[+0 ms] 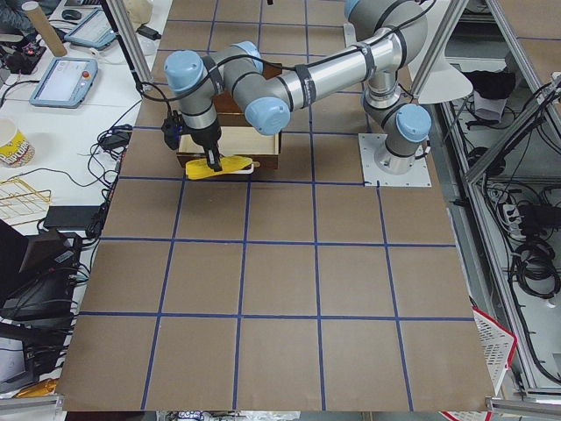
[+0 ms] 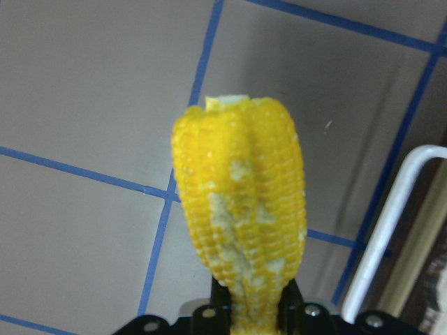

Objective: Open drawer and put corn inside
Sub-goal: 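Lift the corn cob with the left gripper and carry it over the drawer, then lower the corn into the open drawer and open the left gripper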

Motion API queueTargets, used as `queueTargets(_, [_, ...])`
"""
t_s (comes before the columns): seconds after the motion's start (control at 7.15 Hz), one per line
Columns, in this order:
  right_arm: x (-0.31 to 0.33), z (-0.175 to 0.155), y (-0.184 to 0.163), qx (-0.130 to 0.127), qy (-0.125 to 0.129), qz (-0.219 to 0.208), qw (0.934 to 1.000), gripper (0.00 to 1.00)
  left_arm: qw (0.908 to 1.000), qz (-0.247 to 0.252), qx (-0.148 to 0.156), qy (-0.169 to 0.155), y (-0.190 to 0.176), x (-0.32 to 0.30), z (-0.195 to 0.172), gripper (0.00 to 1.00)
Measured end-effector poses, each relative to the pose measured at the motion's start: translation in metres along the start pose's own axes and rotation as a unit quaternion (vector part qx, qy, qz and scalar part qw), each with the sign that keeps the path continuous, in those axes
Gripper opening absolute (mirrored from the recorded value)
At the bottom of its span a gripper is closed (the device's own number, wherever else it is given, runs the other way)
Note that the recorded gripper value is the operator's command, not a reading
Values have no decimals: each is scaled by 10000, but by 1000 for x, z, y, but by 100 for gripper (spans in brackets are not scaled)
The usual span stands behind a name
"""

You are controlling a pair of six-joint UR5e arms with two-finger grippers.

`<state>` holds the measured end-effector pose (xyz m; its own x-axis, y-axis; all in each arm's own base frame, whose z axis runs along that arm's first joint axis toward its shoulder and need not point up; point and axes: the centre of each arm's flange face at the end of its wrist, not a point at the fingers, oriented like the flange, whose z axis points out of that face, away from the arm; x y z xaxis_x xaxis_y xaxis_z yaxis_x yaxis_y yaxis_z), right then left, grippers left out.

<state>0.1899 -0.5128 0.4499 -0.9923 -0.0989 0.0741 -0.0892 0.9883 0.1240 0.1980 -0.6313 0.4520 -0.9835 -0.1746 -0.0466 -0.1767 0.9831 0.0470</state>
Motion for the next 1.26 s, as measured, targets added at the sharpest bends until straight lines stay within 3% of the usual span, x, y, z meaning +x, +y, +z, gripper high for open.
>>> queueTargets(0.28, [0, 0, 0, 0, 0, -2, 10000, 100, 9983, 586, 57, -20, 5, 73, -16, 0])
queueTargets(0.56, [0, 0, 0, 0, 3, -3, 10000, 100, 9946, 1026, -116, 30, 7, 125, 2, 0])
queueTargets(0.84, [0, 0, 0, 0, 4, -5, 10000, 100, 9897, 1373, -345, 199, 6, 139, 36, 0])
queueTargets(1.26, [0, 0, 0, 0, 5, -5, 10000, 100, 9861, 1583, -419, 278, -2, 142, 74, 4])
